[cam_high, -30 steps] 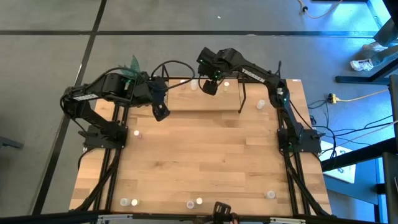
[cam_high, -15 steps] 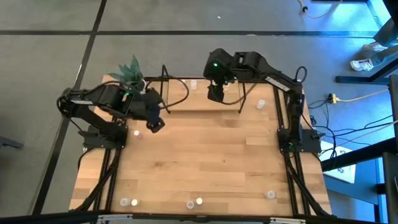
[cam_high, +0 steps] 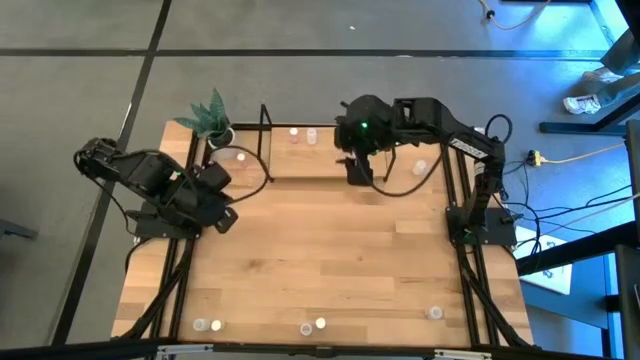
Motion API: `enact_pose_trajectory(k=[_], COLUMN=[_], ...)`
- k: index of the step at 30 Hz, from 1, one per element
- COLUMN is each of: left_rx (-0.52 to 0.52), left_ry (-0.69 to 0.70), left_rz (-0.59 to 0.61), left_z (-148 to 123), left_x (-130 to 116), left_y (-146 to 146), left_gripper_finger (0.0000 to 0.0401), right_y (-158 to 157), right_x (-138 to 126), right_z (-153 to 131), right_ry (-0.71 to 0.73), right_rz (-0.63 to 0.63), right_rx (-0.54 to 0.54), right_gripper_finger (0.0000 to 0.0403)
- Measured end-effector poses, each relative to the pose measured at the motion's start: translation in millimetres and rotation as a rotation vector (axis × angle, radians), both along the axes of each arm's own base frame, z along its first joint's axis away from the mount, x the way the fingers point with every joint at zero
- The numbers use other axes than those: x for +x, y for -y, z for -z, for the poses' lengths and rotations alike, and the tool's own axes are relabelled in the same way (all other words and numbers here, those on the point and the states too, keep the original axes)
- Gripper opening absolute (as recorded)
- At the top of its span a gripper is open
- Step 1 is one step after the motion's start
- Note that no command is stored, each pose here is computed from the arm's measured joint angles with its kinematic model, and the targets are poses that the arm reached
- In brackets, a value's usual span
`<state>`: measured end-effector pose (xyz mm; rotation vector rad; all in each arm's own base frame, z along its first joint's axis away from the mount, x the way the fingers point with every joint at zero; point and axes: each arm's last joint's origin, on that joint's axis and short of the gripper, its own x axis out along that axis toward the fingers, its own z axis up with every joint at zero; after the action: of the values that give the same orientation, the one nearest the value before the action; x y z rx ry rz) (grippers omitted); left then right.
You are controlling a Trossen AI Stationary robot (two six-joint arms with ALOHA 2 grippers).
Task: Pick and place medicine bottles onto shelf by color
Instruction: Put the bottom pink pill bottle on the shelf aligned with the other pink pill bottle
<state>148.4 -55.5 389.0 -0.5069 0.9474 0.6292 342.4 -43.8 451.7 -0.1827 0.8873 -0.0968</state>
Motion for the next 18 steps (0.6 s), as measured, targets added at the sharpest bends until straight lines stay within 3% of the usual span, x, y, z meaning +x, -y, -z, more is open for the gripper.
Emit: enact_pose_trajectory(k=[10,18], left_rx=[-0.085,-0.080], left_ry=[-0.135,-0.144], left_rz=[0.078,0.125], left_z=[28.2,31.3], left_x=[-7.5,-12.2], left_y=[19.7,28.4], left_gripper_finger=[0.0006,0.0005], right_y=[-26.5,-39.3], right_x=[2.2,2.9], right_z=[-0.4,-0.7], right_ry=[0.020,0.022], right_rz=[-0.229,-0.274], right_rx=[0.203,0.219], right_gripper_finger=[0.0249,0.0249])
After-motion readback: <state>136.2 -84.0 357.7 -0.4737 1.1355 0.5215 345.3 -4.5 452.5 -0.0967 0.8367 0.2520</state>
